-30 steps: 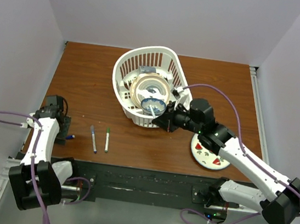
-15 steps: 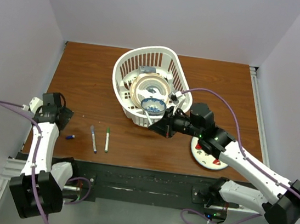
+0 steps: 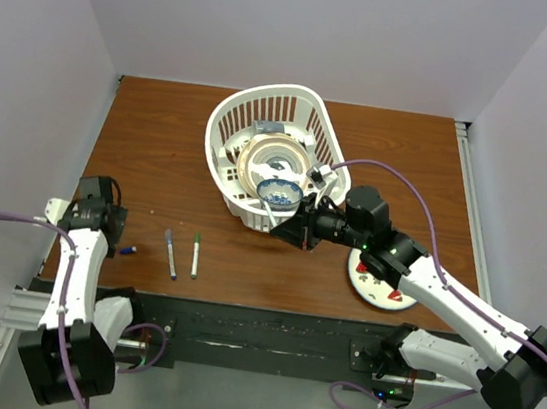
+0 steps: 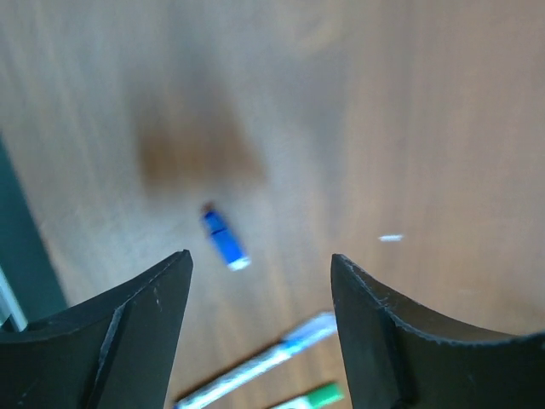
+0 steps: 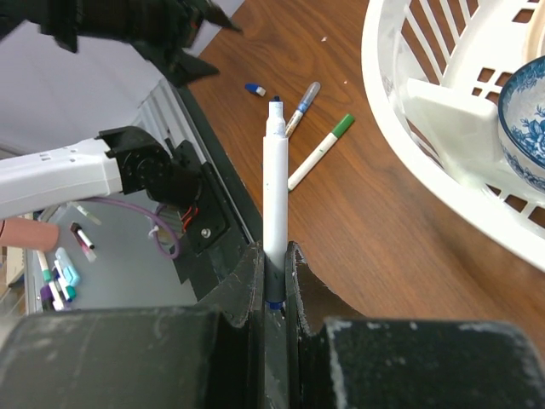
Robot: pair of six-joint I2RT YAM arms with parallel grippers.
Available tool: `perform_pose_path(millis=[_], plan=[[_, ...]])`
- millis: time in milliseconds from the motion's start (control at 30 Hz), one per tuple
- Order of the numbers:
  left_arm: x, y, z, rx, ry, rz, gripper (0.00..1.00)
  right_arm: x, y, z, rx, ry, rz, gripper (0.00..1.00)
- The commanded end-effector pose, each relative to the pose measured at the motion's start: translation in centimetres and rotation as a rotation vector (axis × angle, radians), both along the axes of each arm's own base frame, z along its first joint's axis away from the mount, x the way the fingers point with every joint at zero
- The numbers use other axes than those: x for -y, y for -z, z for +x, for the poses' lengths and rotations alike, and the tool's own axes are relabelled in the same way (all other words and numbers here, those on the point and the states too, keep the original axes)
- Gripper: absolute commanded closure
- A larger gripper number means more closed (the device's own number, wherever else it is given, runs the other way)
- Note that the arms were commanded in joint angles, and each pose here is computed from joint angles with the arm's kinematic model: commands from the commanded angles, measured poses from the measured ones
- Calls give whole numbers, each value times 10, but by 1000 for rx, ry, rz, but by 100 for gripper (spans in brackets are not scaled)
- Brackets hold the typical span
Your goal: Insert the pens into the pen caps
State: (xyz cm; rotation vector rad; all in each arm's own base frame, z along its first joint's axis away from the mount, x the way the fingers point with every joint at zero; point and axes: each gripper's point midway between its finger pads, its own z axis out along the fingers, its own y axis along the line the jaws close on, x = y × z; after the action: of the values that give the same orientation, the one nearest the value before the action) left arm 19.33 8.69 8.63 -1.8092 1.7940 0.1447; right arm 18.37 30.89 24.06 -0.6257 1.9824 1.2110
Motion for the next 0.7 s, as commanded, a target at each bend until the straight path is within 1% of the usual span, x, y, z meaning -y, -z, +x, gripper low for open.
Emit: perform_pose_path(millis=[0,100,200,333,500,633,667], plan=[[23,47,-18,-133,-45,-163,30,-4,-35,-2,48,-12,74,100],[27,63,-24,-186,-58,-191,34,-3,-34,0,49,1,72,100],[25,72,-26,-198,-70,-180,35,-3,-32,-1,46,-4,69,100],[19,77,-23,-199,-74,-156,37,-2,-32,0,54,0,66,100],[16,83,-26,-237,-81,-148,41,-1,-33,0,68,-3,58,100],[11,85,-28,-261,-82,-118,50,-1,-31,0,67,-4,51,100],[9,84,-28,-262,-82,-108,54,-1,-31,0,66,-8,50,100]])
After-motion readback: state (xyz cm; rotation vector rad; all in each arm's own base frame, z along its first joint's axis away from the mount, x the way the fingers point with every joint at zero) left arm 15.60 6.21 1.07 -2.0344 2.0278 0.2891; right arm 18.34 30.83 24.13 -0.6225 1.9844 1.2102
